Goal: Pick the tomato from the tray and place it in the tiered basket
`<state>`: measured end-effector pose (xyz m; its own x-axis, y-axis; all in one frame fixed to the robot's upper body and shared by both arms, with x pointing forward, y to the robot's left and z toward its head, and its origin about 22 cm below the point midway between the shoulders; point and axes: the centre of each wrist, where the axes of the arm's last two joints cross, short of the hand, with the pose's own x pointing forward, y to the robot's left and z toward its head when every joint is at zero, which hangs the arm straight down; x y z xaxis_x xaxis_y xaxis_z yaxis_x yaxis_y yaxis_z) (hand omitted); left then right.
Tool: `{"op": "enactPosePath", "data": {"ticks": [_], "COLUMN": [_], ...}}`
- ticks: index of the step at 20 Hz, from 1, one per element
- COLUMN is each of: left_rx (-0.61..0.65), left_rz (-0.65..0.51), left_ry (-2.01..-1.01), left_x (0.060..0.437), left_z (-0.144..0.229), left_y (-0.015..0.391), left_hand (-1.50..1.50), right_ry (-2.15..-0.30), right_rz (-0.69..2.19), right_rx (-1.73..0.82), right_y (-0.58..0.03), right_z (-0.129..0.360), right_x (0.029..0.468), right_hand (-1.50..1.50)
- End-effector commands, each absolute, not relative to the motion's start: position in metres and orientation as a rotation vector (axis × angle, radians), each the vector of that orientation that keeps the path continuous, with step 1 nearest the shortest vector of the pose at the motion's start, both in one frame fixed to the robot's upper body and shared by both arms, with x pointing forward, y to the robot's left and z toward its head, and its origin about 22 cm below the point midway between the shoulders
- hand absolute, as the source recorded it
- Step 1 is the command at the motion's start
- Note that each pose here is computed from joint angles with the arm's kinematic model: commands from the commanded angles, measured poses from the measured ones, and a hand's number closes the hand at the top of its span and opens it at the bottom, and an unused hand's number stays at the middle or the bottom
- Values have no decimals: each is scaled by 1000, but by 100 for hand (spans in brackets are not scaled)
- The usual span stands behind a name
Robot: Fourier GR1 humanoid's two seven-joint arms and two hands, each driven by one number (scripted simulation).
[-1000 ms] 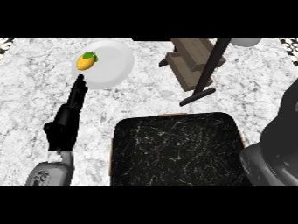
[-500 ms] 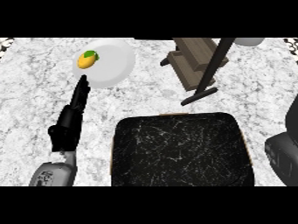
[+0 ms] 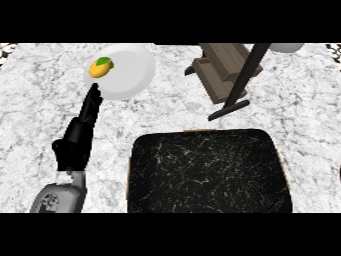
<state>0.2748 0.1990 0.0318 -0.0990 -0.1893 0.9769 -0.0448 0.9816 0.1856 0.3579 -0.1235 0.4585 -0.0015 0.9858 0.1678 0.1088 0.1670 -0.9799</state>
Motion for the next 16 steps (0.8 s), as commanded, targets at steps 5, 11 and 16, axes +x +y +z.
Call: {"op": "enactPosePath", "data": {"ticks": [5, 11, 16], "left_rx": [179, 197, 190], "left_rz": [-128, -126, -112], "left_ry": [-1664, -1678, -1660], "left_x": [278, 274, 272], "left_z": [35, 34, 29], "left_y": [200, 202, 199], "left_hand": [0, 0, 0], "right_ry": [-1314, -1382, -1517], "right_rz": [759, 710, 444], "right_rx": [-972, -814, -756], "right_y": [-140, -138, -182], "right_z": [414, 404, 426], "right_x": [408, 415, 408], "right_hand": [-150, -150, -150]}}
